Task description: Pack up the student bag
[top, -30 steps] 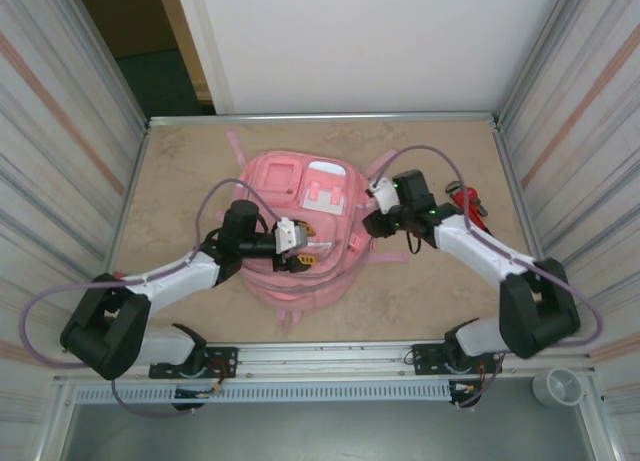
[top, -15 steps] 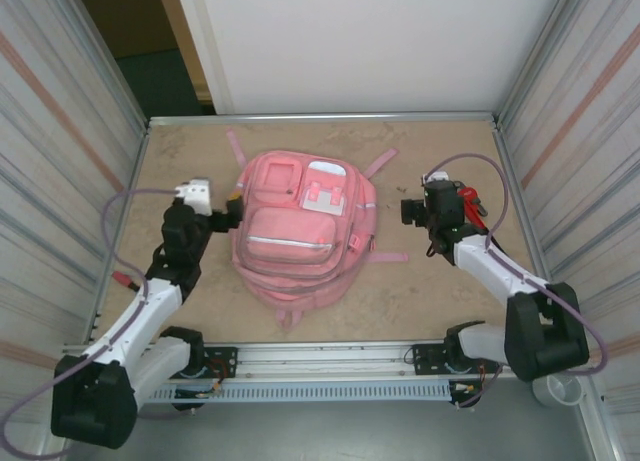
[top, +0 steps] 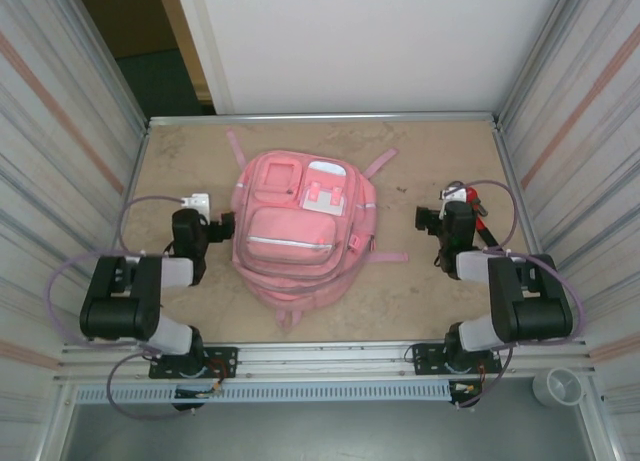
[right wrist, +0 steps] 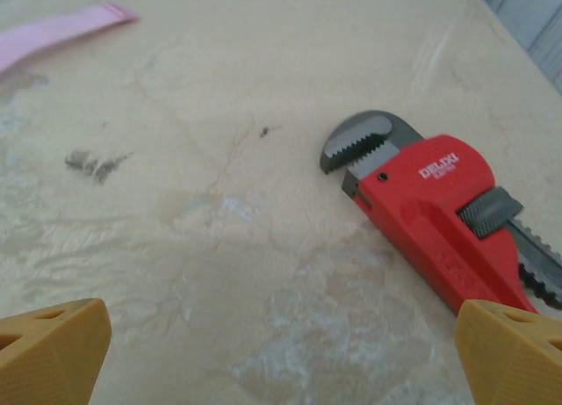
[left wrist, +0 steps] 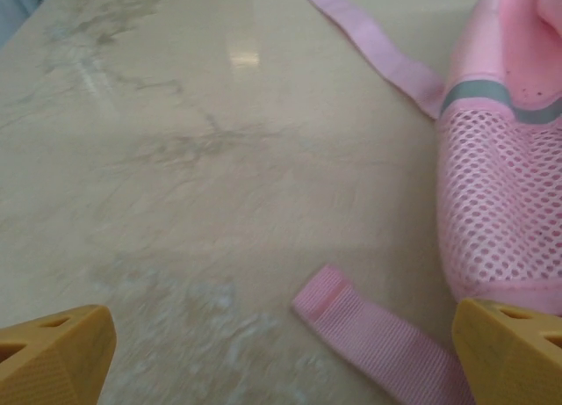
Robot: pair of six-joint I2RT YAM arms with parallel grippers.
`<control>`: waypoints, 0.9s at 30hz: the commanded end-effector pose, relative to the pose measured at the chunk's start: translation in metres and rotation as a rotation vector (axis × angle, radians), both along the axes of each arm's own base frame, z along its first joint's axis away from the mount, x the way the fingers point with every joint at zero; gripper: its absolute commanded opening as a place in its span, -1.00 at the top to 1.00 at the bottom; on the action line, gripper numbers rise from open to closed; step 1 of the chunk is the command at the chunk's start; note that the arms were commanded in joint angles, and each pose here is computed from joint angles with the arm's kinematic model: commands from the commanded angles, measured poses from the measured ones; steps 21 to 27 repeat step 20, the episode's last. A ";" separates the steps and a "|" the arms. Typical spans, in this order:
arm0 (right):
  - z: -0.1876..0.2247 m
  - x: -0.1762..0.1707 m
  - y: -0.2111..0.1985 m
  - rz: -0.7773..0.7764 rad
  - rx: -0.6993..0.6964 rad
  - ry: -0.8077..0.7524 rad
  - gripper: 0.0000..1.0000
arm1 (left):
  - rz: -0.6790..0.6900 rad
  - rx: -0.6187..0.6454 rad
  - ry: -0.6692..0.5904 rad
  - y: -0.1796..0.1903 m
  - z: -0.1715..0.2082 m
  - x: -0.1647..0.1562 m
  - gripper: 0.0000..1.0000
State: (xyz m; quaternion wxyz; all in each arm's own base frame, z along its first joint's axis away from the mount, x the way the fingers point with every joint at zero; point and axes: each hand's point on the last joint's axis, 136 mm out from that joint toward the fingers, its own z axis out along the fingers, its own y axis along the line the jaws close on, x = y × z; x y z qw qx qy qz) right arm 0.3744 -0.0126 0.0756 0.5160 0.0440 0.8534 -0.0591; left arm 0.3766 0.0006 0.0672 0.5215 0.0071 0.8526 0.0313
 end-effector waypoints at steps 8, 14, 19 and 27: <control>0.008 0.020 -0.011 0.005 0.113 -0.079 -0.98 | -0.058 0.002 -0.080 -0.008 0.024 0.018 -0.97; 0.007 0.021 -0.009 0.018 0.112 -0.076 -0.98 | -0.055 0.003 -0.080 -0.008 0.025 0.018 -0.97; 0.006 0.021 -0.007 0.034 0.117 -0.073 -0.98 | -0.056 0.003 -0.081 -0.008 0.025 0.019 -0.97; 0.006 0.021 -0.006 0.035 0.117 -0.075 -0.98 | -0.057 0.004 -0.083 -0.008 0.025 0.019 -0.97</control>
